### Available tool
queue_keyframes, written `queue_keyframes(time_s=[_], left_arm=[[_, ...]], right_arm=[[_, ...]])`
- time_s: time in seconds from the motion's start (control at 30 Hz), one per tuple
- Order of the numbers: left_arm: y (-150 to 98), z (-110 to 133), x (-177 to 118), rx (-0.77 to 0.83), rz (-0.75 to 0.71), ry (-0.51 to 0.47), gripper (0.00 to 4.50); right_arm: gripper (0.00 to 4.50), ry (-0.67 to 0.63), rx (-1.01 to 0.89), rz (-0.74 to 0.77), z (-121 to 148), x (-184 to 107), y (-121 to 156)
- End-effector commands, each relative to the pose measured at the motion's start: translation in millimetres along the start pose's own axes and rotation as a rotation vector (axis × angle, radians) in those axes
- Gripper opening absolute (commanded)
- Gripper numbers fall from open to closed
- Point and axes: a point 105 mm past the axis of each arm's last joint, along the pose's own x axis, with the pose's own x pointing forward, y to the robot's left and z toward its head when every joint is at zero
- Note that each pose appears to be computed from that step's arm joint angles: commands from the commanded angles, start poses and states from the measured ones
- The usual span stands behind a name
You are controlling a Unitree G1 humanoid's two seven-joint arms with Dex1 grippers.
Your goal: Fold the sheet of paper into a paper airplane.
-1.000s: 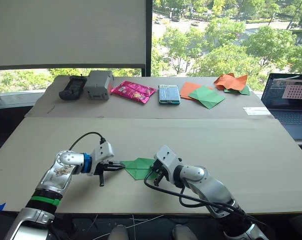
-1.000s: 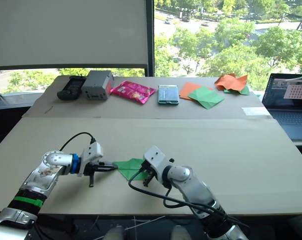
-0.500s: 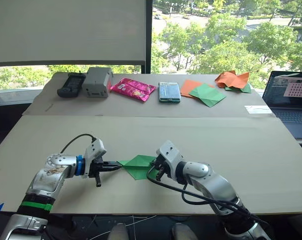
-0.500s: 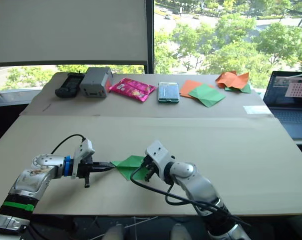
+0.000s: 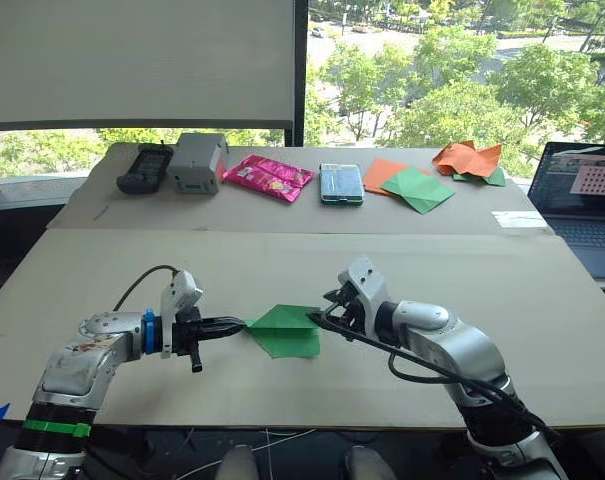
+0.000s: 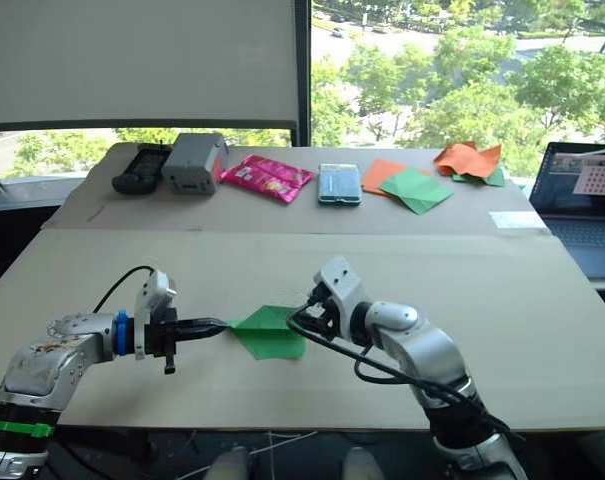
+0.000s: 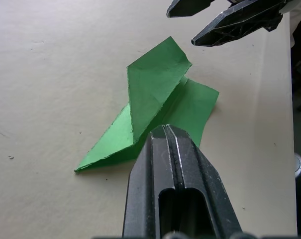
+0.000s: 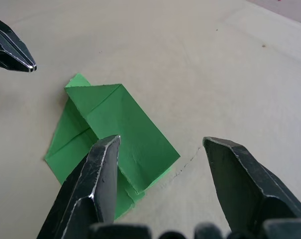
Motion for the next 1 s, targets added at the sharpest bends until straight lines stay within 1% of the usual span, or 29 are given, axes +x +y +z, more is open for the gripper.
queue_keyframes(time_s=[0.03, 0.23, 0.3, 0.4, 0.47, 0.53, 0.63, 0.8, 0.9, 1.0], left_arm=[[-3, 13, -4, 0.032, 0.010, -0.040, 0.00], [-4, 14, -6, 0.033, 0.040, -0.053, 0.00], [-4, 14, -7, 0.036, 0.046, -0.051, 0.00], [-6, 14, -10, 0.027, 0.049, -0.050, 0.00], [-10, 11, -10, 0.028, 0.039, -0.034, 0.00], [-9, 10, -12, 0.032, 0.049, -0.025, 0.00], [-6, 14, -12, 0.035, 0.068, -0.038, 0.00], [-1, 20, -11, 0.040, 0.086, -0.057, 0.00], [2, 20, -11, 0.037, 0.097, -0.060, 0.00], [6, 23, -11, 0.037, 0.109, -0.073, 0.00]], right_arm=[[2.97, -0.049, -0.032, 0.072, 14, 1, 0], [2.97, -0.065, 0.005, 0.148, 14, 10, 2], [2.45, -0.062, 0.008, 0.171, 14, 12, 3], [1.46, -0.069, 0.047, 0.189, 12, 10, 4], [0.69, -0.078, 0.056, 0.203, 12, 8, 5], [0.08, -0.079, 0.056, 0.197, 12, 8, 4], [0.03, -0.083, 0.059, 0.190, 12, 8, 2], [0.03, -0.099, 0.018, 0.240, 17, 5, 12], [0.03, -0.176, -0.082, 0.231, 34, -3, 15], [0.03, -0.263, -0.289, 0.150, 53, -11, 16]])
